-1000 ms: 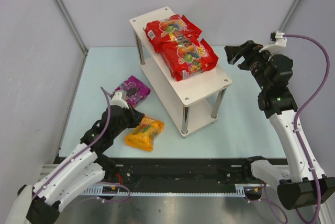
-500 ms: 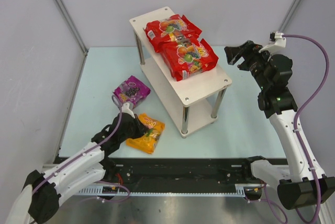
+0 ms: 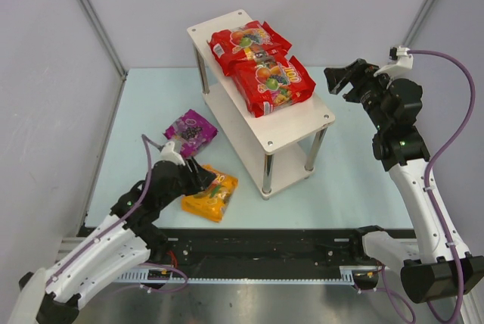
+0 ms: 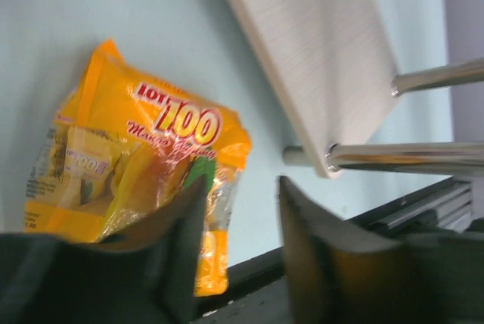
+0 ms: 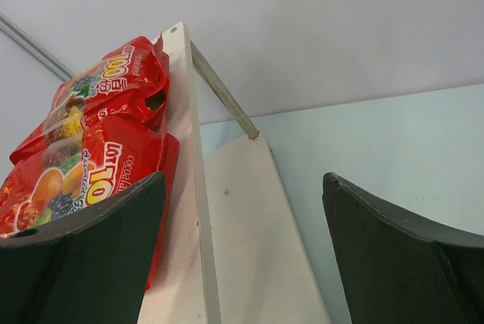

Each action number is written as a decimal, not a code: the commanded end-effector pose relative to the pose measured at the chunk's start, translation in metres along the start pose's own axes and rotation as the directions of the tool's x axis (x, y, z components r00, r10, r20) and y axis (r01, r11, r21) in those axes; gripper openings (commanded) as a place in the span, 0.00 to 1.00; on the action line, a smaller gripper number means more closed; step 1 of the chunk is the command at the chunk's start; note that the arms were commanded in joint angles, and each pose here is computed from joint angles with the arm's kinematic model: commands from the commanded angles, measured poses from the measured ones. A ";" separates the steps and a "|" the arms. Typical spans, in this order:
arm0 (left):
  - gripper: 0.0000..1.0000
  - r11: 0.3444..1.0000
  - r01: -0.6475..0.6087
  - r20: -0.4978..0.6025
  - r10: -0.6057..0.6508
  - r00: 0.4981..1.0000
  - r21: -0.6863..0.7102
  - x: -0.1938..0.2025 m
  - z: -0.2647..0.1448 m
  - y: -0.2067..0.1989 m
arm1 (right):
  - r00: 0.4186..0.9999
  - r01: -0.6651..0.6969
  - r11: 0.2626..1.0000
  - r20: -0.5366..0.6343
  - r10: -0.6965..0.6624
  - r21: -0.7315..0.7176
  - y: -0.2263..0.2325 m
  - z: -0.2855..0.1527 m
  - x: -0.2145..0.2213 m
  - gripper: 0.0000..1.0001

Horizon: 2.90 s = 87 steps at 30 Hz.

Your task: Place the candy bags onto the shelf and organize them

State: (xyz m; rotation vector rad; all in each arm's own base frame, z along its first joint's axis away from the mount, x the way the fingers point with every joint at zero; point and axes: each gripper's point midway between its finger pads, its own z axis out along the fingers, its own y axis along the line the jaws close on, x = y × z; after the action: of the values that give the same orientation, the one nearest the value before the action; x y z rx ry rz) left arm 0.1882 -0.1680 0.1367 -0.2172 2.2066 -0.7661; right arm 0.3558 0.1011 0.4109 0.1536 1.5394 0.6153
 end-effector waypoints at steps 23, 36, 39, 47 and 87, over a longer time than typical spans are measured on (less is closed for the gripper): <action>0.88 0.900 0.214 0.085 -0.196 0.977 -0.379 0.035 -0.005 0.098 | 1.000 -0.004 1.000 -0.010 0.004 -0.017 0.000 -0.003 0.007 0.89; 0.37 0.950 0.090 0.090 -0.066 0.994 -0.300 0.013 0.008 0.074 | 1.000 -0.002 1.000 -0.016 0.002 -0.015 -0.002 -0.002 0.010 0.89; 0.03 0.953 0.071 0.126 -0.034 0.991 -0.295 0.000 0.003 0.071 | 1.000 -0.003 1.000 -0.013 0.002 -0.019 -0.001 -0.002 0.009 0.89; 0.00 0.961 -0.039 0.186 0.093 0.978 -0.274 -0.041 -0.003 0.046 | 1.000 -0.004 1.000 -0.010 0.004 -0.023 0.000 -0.003 0.009 0.89; 0.00 0.849 -0.317 0.489 0.080 0.869 0.424 -0.216 0.007 -0.152 | 1.000 0.011 1.000 0.000 -0.011 -0.009 -0.005 0.004 0.009 0.89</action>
State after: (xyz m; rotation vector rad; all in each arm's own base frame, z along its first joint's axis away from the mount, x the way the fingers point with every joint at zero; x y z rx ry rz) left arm 0.3227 -0.2028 0.2783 0.0607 1.7660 -0.8780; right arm 0.3572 0.1049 0.3892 0.1456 1.5851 0.6258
